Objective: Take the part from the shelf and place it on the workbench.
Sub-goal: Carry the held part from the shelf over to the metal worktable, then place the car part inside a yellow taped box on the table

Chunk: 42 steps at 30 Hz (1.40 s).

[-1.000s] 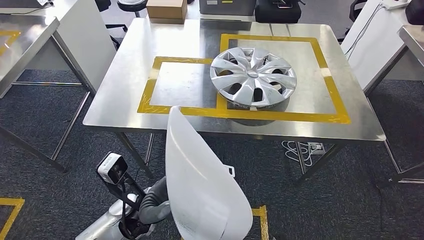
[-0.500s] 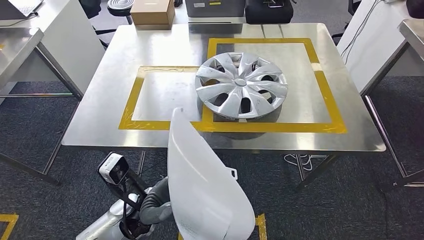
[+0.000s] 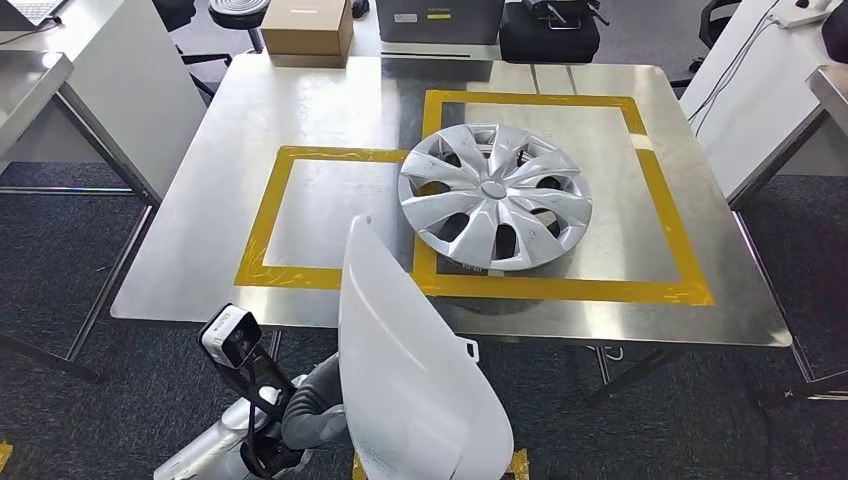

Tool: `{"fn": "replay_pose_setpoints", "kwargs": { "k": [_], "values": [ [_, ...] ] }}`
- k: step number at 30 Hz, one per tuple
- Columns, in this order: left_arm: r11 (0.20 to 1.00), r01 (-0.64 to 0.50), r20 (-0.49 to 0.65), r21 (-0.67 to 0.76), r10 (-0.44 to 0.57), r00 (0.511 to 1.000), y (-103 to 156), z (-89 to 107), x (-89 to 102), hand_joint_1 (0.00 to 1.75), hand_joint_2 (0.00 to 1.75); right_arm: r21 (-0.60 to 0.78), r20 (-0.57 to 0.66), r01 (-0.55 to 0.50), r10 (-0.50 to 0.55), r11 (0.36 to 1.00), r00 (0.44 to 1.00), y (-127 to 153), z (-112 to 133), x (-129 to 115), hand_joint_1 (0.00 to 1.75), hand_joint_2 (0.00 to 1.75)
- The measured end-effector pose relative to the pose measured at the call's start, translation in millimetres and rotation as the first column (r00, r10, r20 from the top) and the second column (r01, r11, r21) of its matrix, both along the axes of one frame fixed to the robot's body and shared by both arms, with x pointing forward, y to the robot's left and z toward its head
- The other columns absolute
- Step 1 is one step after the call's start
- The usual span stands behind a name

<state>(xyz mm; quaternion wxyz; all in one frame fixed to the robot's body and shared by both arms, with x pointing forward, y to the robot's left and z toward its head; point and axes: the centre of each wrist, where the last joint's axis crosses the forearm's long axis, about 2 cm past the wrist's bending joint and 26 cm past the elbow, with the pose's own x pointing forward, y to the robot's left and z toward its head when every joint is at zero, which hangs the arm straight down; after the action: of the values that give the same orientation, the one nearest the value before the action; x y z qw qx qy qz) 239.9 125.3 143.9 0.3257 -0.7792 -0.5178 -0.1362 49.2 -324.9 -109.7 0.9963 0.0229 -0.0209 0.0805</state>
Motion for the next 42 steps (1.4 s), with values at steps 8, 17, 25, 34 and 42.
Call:
{"fn": "replay_pose_setpoints", "kwargs": {
  "k": [8,17,25,34,42],
  "values": [
    [1.000,0.002,-0.002,0.001,-0.002,1.000,-0.2,-0.3,-0.7,1.75,1.75,0.000,0.001,-0.001,0.001,1.000,1.000,-0.6,0.0,-0.7,0.00,0.00],
    [1.000,-0.012,-0.016,0.006,0.012,1.000,4.1,-3.8,-2.0,1.75,1.75,0.003,0.004,-0.010,0.010,1.000,1.000,0.8,0.1,1.0,0.00,0.00],
    [0.999,-0.036,-0.047,0.028,0.037,0.998,8.2,-6.8,-2.6,1.75,1.75,0.011,-0.001,0.001,-0.001,1.000,1.000,13.6,-1.1,-3.2,0.00,0.00],
    [0.996,-0.062,-0.073,0.062,0.067,0.995,11.8,-12.4,-5.7,1.75,1.75,0.013,-0.015,-0.002,0.002,1.000,1.000,14.5,-2.0,-11.6,0.00,0.00],
    [0.969,-0.180,-0.014,0.170,0.185,0.983,17.9,-16.8,-3.9,1.75,1.75,0.042,-0.020,-0.010,0.010,0.999,1.000,17.3,-2.2,-13.0,0.00,0.00]
  ]
}}
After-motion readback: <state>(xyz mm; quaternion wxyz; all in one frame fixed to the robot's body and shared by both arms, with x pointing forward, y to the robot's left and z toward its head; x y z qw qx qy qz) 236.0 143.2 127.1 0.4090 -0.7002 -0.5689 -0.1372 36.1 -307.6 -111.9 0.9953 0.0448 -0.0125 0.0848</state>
